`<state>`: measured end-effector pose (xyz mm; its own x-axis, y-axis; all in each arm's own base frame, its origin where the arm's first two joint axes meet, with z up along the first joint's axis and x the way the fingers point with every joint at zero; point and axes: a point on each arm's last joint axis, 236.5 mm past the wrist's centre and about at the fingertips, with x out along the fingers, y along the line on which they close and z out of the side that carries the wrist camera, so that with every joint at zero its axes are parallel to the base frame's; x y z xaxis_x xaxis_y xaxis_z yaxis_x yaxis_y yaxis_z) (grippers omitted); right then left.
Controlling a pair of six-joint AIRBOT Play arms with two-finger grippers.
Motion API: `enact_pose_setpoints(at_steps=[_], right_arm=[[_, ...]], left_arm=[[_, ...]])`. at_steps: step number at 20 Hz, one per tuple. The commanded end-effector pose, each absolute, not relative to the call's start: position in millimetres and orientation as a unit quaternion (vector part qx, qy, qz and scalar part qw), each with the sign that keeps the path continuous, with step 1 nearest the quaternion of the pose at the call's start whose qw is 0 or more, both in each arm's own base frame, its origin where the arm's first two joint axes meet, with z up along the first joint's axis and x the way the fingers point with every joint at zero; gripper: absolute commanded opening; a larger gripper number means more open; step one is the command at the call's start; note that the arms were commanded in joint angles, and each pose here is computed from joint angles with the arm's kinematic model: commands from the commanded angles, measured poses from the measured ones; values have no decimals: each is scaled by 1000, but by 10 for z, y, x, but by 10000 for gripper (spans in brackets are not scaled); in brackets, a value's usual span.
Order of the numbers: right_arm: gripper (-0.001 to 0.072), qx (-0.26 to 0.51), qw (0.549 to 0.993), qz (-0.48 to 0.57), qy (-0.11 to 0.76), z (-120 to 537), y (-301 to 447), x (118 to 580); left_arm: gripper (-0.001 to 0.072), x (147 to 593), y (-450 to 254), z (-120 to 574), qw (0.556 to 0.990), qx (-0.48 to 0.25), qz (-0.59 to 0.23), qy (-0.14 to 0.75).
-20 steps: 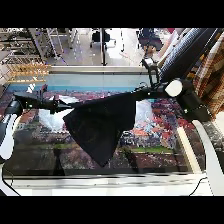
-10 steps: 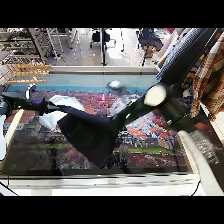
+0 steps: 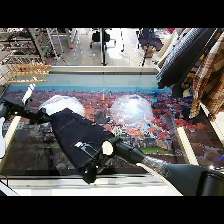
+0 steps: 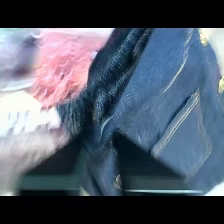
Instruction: Fold the clothes and pants, and hang the long-sleeved shirts on hangers.
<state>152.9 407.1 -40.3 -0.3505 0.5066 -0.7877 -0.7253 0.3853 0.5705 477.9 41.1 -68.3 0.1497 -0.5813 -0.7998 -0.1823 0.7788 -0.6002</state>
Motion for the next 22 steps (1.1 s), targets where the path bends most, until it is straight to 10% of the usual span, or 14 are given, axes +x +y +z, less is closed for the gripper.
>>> enact_pose_setpoints(at_steps=[1, 6, 8, 20, 22], right_arm=[[469, -61, 576, 539, 611, -358, 4022, 1744], [568, 150, 690, 327, 628, 21, 2901, 2980], [699, 256, 671, 282, 636, -116, 2805, 3046], [699, 345, 554, 317, 689, -880, 3964, 2931], [562, 345, 564, 318, 680, -877, 4026, 3135]], left_arm=[[450, 4715, 484, -633, 692, -302, -140, 640], [450, 4700, 817, -168, 729, -307, -118, 600], [450, 4714, 833, 74, 742, -316, -122, 579], [450, 4825, -1, 656, 755, -296, -224, 541], [449, 4804, -118, 655, 750, -290, -234, 547]])
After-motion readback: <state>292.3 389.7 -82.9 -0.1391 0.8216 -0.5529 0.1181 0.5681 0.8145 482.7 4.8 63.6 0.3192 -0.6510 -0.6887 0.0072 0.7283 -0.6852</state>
